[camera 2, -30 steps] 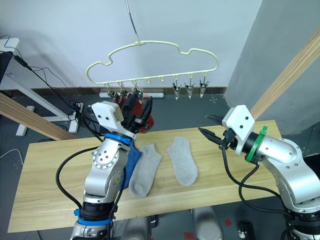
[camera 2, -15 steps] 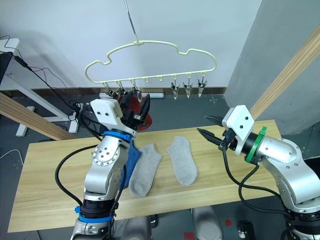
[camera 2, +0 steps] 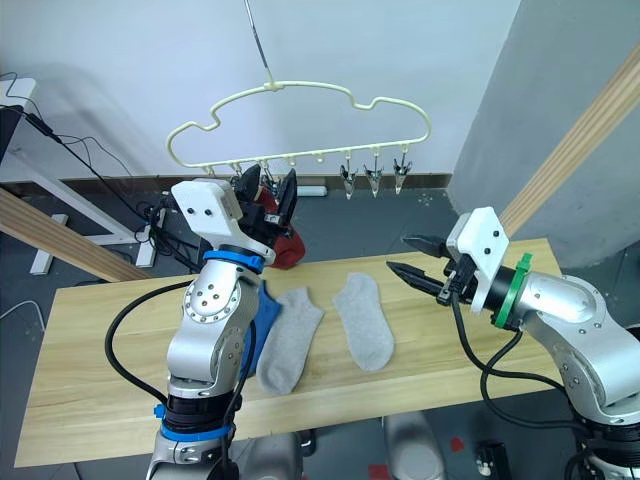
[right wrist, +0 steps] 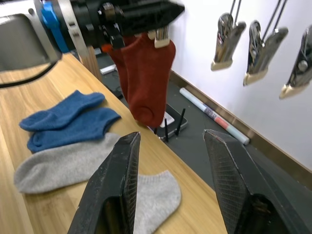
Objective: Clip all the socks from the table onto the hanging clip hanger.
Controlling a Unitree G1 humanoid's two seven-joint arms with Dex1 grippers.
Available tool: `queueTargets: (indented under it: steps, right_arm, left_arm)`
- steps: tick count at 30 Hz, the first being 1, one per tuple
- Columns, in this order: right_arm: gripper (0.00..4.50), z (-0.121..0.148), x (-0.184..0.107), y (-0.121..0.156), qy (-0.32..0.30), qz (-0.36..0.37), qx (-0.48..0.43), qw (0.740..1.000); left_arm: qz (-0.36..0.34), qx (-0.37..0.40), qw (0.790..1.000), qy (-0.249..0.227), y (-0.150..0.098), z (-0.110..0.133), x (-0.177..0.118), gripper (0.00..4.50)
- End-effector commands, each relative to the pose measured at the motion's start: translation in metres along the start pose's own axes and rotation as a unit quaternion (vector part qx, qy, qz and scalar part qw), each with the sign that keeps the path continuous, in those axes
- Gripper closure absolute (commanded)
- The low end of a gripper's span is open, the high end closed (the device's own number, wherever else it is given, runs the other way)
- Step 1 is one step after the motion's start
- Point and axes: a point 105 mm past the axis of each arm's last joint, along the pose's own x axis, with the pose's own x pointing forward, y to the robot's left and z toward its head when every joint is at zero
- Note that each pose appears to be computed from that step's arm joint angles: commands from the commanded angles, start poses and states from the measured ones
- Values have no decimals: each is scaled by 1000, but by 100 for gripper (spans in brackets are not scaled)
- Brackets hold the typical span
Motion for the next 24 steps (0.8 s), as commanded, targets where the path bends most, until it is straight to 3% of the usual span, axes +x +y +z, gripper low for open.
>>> queueTargets:
  steps: [1, 8, 16, 24]
  right_arm:
    - [234, 11, -4, 4, -12, 5, -18, 1000]
    - [234, 11, -4, 5, -9, 6, -15, 1000]
    - [234, 9, -5, 6, -7, 8, -12, 1000]
    - [234, 3, -6, 11, 5, 15, -9, 1000]
  left_arm:
    - [4, 13, 1000, -20, -1, 13, -4, 187]
    - [4, 14, 1000, -11, -2, 9, -6, 187]
    - [6, 21, 1000, -15, 0, 10, -7, 373]
    - [7, 30, 999, -17, 2, 10, -9, 381]
